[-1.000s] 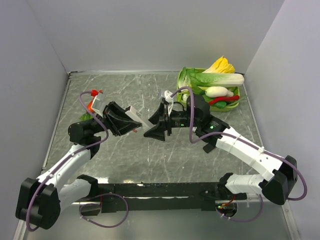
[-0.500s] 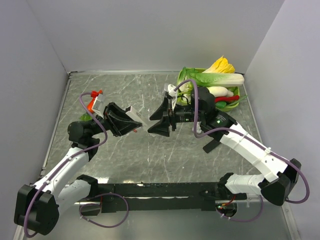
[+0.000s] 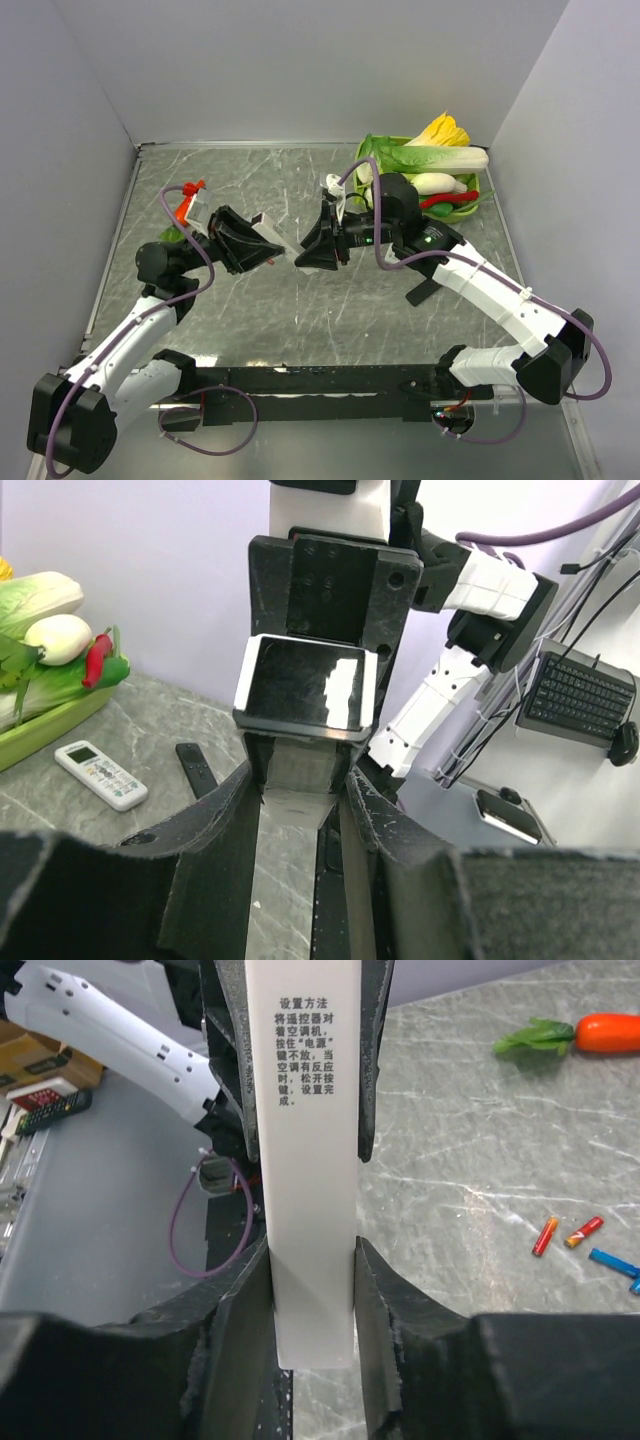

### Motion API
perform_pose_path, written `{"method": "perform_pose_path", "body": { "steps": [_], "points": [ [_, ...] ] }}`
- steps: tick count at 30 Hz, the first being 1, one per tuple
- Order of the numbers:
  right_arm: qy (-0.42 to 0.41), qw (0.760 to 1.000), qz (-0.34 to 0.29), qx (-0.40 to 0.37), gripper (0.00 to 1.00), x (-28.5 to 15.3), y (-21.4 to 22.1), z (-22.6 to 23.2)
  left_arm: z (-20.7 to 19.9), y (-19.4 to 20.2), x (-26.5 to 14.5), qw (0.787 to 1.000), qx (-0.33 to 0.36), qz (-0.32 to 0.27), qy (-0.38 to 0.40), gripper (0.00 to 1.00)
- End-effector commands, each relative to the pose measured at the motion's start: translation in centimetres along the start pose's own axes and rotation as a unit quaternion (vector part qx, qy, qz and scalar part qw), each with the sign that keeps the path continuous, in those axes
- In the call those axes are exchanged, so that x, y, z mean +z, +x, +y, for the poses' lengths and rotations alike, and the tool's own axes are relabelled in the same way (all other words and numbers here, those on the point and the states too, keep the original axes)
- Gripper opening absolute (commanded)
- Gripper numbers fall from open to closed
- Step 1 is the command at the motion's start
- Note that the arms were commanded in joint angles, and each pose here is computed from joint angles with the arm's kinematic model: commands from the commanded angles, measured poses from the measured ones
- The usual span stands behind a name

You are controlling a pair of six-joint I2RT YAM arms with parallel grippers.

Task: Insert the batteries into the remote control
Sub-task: Place the remote control at the center of the board.

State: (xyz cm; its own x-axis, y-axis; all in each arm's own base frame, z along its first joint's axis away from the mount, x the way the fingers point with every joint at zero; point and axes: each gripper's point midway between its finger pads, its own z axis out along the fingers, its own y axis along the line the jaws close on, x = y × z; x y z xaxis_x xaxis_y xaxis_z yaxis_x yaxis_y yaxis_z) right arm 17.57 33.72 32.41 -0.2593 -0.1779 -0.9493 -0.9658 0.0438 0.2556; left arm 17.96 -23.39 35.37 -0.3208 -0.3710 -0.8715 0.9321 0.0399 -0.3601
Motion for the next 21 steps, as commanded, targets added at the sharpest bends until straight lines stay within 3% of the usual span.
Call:
{"method": "perform_pose_path", "body": {
  "steps": [1, 12, 21],
  "points": [
    [-0.015, 1.000, -0.004, -0.012, 0.38, -0.8, -0.5, 0.8, -0.2, -1.4, 0.3, 0.999, 0.044, -0.010, -0.007, 0.01],
    [-0.002, 1.000, -0.009, -0.013, 0.38, -2.3, -0.3, 0.3, 3.2, 0.8, -0.7, 0.997, 0.044, 0.022, -0.066, 0.01],
    [-0.008, 0.998, -0.042, 0.035, 0.38, -1.4, -0.2, 0.0, 4.5, 2.8, -1.4, 0.997, -0.010, 0.000, -0.074, 0.01]
  ]
}}
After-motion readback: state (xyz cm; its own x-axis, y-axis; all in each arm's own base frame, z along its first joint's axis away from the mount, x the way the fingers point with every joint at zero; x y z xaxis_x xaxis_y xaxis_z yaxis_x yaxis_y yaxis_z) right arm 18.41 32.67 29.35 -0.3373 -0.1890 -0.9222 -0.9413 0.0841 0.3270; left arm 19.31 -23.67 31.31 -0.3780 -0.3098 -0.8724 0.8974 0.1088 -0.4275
